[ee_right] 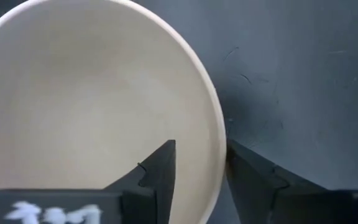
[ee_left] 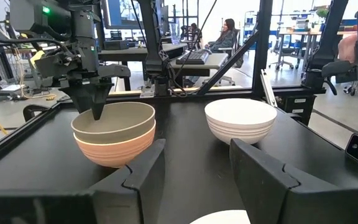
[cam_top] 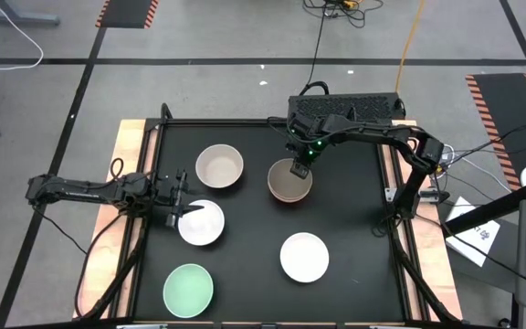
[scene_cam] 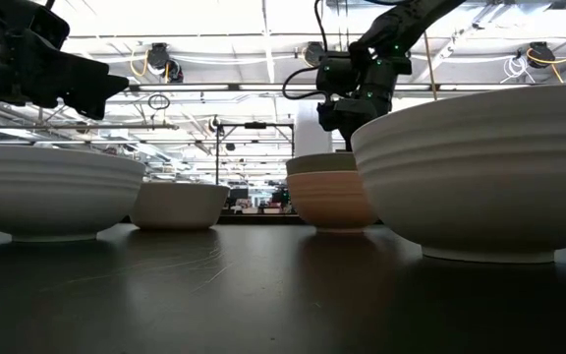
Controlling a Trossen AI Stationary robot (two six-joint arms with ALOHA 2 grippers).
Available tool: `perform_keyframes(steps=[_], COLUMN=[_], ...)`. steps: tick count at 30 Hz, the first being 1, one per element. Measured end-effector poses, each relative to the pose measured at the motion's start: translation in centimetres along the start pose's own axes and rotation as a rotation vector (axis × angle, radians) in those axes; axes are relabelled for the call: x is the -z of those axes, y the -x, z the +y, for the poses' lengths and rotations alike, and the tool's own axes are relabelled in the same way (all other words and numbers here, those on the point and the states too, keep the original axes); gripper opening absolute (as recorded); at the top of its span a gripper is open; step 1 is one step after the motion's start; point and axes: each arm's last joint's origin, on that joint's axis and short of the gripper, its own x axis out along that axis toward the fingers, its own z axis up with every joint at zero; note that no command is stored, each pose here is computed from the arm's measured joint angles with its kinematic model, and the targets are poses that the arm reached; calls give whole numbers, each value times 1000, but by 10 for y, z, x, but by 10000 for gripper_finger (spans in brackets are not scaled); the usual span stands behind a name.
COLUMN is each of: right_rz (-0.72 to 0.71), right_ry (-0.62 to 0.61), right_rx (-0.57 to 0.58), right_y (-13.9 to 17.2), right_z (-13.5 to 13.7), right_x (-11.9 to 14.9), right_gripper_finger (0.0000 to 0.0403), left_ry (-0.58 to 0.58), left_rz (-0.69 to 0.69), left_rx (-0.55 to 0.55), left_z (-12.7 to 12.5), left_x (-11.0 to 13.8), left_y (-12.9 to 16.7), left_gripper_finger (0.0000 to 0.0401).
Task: Nest bowls inside each other
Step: Stack the brown bowl on top of the orange bowl, then stack the left white bowl on top of the brown bowl
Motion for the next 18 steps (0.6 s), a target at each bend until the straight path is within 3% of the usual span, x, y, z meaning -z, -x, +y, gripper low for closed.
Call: perform_keyframes(steps=[9, 18], right_rz=[-22, -129], right_ry=[13, 35], right_rx=[-1, 9], right_y=[5, 29], right_z=[2, 7], right_x=[-1, -2], right_gripper_finger=[145, 170], left_ry=[6, -9], left_rz=[0, -2], left_rx=[0, 0], left_z=[0, 0], left_x=[0, 0], left_y=[0, 0], left_gripper_finger=[182, 182])
